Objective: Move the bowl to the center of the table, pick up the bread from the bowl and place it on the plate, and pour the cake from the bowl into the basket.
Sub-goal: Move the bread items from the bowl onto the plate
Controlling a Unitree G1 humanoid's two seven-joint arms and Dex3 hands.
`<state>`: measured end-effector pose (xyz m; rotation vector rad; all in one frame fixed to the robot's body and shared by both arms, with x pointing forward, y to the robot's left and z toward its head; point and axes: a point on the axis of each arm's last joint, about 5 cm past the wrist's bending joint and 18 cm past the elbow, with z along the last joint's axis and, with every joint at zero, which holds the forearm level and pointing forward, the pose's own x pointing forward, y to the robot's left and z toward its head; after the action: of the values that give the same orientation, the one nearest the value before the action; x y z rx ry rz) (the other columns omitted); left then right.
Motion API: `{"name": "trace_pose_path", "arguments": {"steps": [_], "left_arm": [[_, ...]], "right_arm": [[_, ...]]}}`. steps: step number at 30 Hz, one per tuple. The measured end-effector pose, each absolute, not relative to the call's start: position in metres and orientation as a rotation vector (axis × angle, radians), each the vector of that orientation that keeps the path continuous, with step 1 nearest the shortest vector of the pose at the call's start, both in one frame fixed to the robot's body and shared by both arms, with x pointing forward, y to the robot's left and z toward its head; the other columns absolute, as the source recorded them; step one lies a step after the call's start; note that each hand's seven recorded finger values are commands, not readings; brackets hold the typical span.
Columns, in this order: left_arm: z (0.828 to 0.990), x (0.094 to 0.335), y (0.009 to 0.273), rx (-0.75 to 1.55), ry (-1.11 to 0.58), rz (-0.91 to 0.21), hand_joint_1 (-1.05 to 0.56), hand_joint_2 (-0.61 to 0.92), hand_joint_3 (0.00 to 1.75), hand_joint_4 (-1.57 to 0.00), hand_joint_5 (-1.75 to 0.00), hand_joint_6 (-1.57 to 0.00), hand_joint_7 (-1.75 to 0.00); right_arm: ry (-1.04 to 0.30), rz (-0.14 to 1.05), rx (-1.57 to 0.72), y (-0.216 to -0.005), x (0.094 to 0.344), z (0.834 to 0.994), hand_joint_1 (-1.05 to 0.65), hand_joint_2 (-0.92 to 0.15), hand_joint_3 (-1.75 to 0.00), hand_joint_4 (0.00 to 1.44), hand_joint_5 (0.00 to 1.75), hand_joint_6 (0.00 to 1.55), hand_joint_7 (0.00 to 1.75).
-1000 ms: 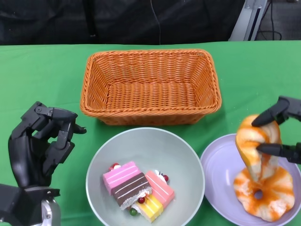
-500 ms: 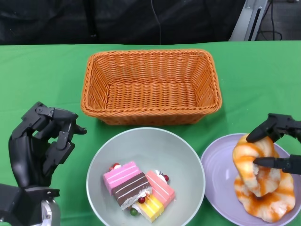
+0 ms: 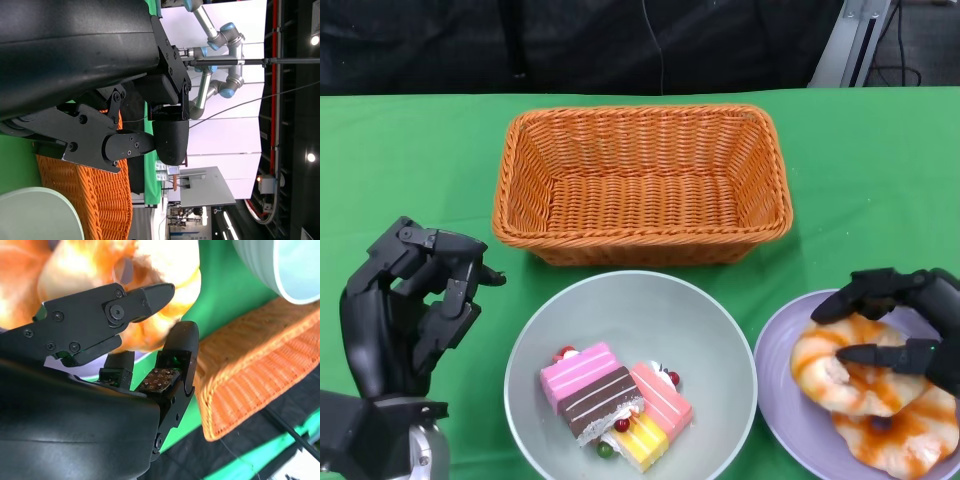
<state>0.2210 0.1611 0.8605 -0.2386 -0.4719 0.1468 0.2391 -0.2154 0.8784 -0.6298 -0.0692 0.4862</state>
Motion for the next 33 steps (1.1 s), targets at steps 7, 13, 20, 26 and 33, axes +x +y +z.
{"name": "trace_pose_path", "arguments": {"steps": [7,13,20,26,33], "left_arm": [[0.8605,0.221,0.1611,-0.237,-0.472,0.146,-0.14,0.86,0.5,-0.82,-1.42,-0.87,-1.1],[0.8605,0.221,0.1611,-0.237,-0.472,0.146,-0.13,0.86,0.48,-0.82,-1.43,-0.88,-1.1],[0.8605,0.221,0.1611,-0.237,-0.471,0.146,-0.14,0.86,0.48,-0.83,-1.44,-0.88,-1.1],[0.8599,0.2208,0.161,-0.237,-0.468,0.146,-0.12,0.86,0.48,-0.83,-1.45,-0.87,-1.11],[0.8594,0.2206,0.1612,-0.241,-0.466,0.149,-0.12,0.85,0.49,-0.83,-1.43,-0.88,-1.08]], "right_arm": [[-0.08,0.533,-0.718,-0.216,0.2386,0.8807,-0.22,-0.92,-0.04,0.68,0.43,0.74,0.02],[-0.112,0.544,-0.738,-0.2174,0.2383,0.8839,-0.39,-0.92,-0.01,0.52,0.11,0.39,0.0],[-0.187,0.523,-0.712,-0.2182,0.236,0.8848,-0.47,-0.92,-0.05,0.47,0.06,0.35,0.01],[-0.212,0.518,-0.702,-0.2178,0.2356,0.8857,-0.5,-0.92,-0.06,0.44,0.04,0.35,0.01],[-0.287,0.485,-0.625,-0.2153,0.2352,0.8876,-0.54,-0.92,-0.03,0.48,0.05,0.39,0.02]]}}
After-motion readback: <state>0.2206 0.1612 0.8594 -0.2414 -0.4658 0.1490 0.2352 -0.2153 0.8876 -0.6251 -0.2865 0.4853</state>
